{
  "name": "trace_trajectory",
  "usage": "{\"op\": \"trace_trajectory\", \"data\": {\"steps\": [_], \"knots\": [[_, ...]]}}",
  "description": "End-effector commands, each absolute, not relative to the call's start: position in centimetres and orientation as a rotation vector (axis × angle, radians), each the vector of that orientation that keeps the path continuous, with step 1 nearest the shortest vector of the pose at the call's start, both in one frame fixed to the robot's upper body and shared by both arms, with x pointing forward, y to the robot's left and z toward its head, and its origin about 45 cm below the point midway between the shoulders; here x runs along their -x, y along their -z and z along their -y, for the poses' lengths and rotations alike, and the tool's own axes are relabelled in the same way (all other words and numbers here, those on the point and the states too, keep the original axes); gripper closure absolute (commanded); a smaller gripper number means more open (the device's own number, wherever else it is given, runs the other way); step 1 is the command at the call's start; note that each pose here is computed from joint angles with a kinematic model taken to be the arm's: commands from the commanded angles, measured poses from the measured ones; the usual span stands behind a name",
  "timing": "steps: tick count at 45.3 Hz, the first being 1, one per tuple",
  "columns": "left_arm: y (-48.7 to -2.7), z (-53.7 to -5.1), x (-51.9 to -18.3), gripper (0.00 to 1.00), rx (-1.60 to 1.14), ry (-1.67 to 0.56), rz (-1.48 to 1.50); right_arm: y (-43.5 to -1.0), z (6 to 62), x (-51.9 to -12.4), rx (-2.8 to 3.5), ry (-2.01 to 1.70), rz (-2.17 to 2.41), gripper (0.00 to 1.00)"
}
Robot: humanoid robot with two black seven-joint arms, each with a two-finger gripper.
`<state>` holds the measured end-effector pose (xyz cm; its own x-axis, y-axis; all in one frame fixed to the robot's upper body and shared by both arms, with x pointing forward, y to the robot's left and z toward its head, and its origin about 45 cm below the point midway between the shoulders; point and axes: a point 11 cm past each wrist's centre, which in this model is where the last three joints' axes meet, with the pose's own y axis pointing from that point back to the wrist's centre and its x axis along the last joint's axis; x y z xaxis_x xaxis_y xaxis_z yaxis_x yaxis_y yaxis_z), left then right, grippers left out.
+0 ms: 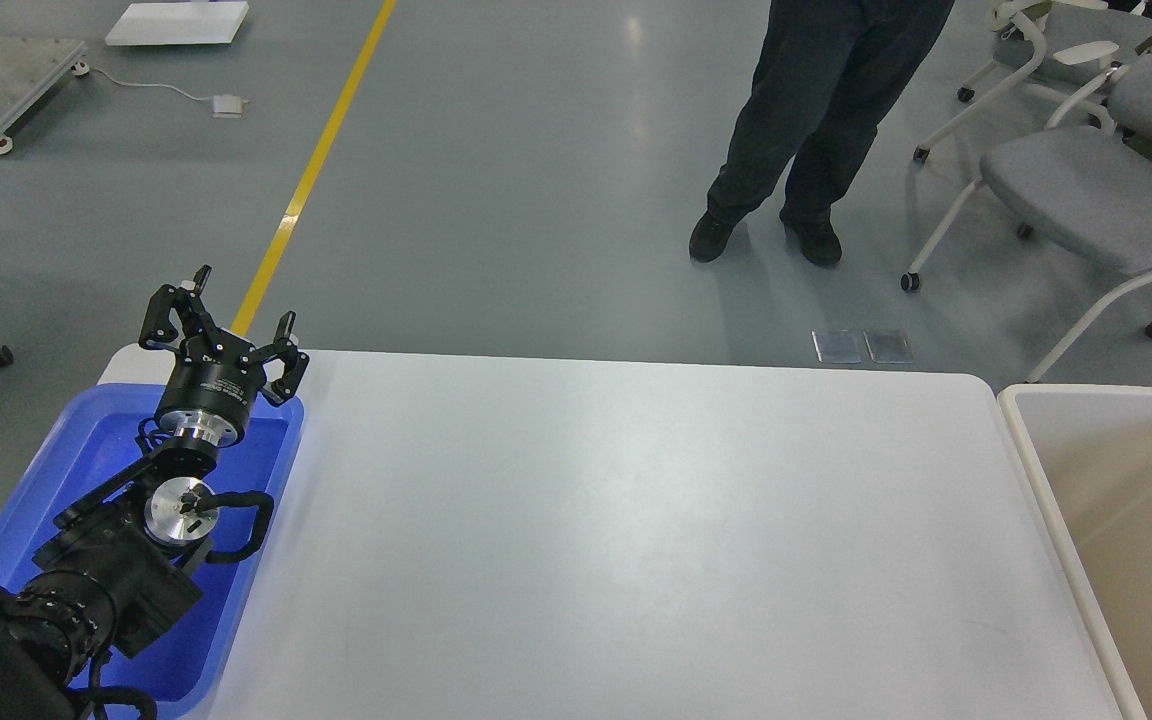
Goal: Tidy desktop
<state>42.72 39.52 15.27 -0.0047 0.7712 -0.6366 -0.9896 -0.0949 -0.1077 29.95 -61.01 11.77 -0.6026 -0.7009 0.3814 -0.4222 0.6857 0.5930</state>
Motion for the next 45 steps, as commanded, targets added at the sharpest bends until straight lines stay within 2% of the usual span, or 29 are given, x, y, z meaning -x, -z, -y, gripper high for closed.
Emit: {"op": "trace_trajectory", "data": {"steps": [1, 12, 25, 32, 45], "knots": [[-15.3, -39.5, -42.7, 0.00, 0.650, -1.554, -0.435, -13.0, 60.0, -32.3, -0.918, 0.593, 2.335, 0.00], [-15.3, -39.5, -42.7, 0.00, 0.650, -1.554, -0.435, -14.9, 55.4, -38.1, -1.084, 0.669, 2.444, 0.00], [-15.3, -39.5, -42.7, 0.00, 0.650, -1.555, -0.435, -21.6, 48.3, -46.5, -1.539, 1.132, 2.729, 0.00], [-15.3, -39.5, -42.7, 0.00, 0.650, -1.555, -0.435, -24.6, 43.5, -49.4, -1.840, 1.340, 2.692, 0.00], [-15.3, -39.5, -42.7, 0.00, 0.650, -1.555, -0.435, -25.9, 32.5, -51.7, -2.346, 1.553, 2.318, 0.00]]}}
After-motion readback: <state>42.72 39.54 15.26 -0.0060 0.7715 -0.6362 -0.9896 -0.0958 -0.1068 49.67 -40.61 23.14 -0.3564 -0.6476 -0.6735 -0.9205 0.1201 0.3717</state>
